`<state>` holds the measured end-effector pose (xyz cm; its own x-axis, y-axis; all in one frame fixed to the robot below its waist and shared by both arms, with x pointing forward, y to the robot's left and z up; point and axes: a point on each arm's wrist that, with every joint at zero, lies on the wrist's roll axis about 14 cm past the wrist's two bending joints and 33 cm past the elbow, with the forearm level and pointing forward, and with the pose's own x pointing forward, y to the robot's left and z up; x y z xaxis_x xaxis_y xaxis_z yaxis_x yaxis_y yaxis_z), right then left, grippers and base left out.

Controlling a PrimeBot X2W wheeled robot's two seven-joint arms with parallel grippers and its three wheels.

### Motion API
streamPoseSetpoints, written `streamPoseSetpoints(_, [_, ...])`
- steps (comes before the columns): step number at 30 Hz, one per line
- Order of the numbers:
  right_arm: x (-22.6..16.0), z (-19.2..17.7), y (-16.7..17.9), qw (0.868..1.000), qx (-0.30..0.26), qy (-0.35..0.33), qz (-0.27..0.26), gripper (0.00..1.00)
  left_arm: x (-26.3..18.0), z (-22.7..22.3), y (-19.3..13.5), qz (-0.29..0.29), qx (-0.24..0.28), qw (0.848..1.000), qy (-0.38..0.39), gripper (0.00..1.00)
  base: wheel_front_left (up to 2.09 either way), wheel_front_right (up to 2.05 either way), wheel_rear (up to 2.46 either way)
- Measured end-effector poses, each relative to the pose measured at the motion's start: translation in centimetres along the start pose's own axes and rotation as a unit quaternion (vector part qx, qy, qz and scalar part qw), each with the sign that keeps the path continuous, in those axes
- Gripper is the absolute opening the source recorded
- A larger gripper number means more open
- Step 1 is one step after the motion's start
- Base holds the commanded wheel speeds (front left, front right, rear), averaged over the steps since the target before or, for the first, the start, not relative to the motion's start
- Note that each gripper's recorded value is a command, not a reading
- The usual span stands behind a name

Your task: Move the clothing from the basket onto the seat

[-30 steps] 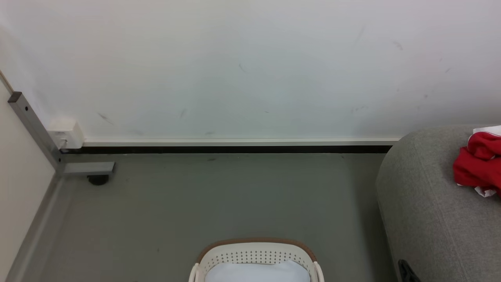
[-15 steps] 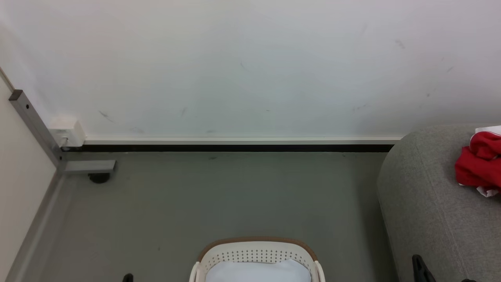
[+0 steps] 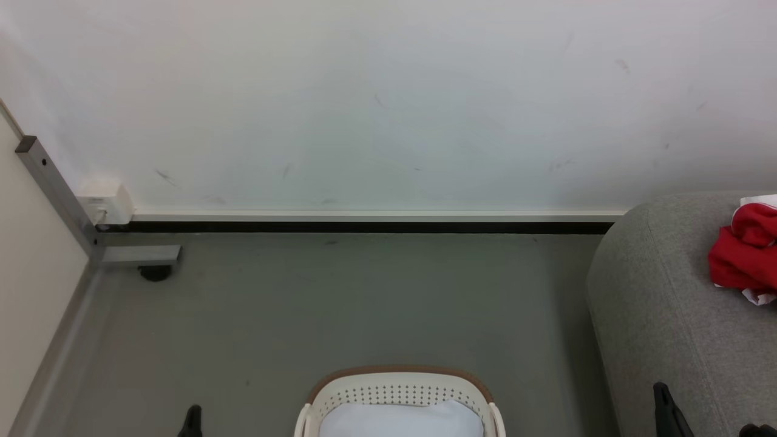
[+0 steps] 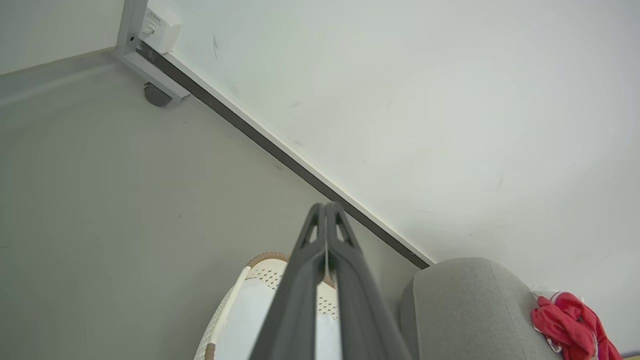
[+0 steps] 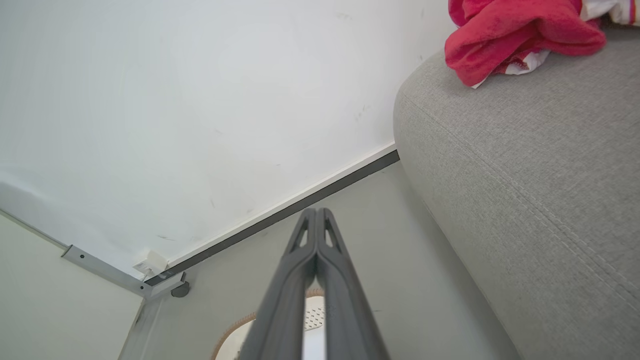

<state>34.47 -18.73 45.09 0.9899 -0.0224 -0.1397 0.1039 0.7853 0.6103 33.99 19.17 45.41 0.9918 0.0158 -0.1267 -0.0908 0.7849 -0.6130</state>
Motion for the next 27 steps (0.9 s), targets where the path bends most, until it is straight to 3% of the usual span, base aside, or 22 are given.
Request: streamPoseSetpoints(27, [1.4,1.9,0.6,0.986,0.168,-0.012,0.003,0.0,1.7,1.5,-0.7,-0.002,-0.167,0.986,-0.006,0.0,0.0,0.0,0.0])
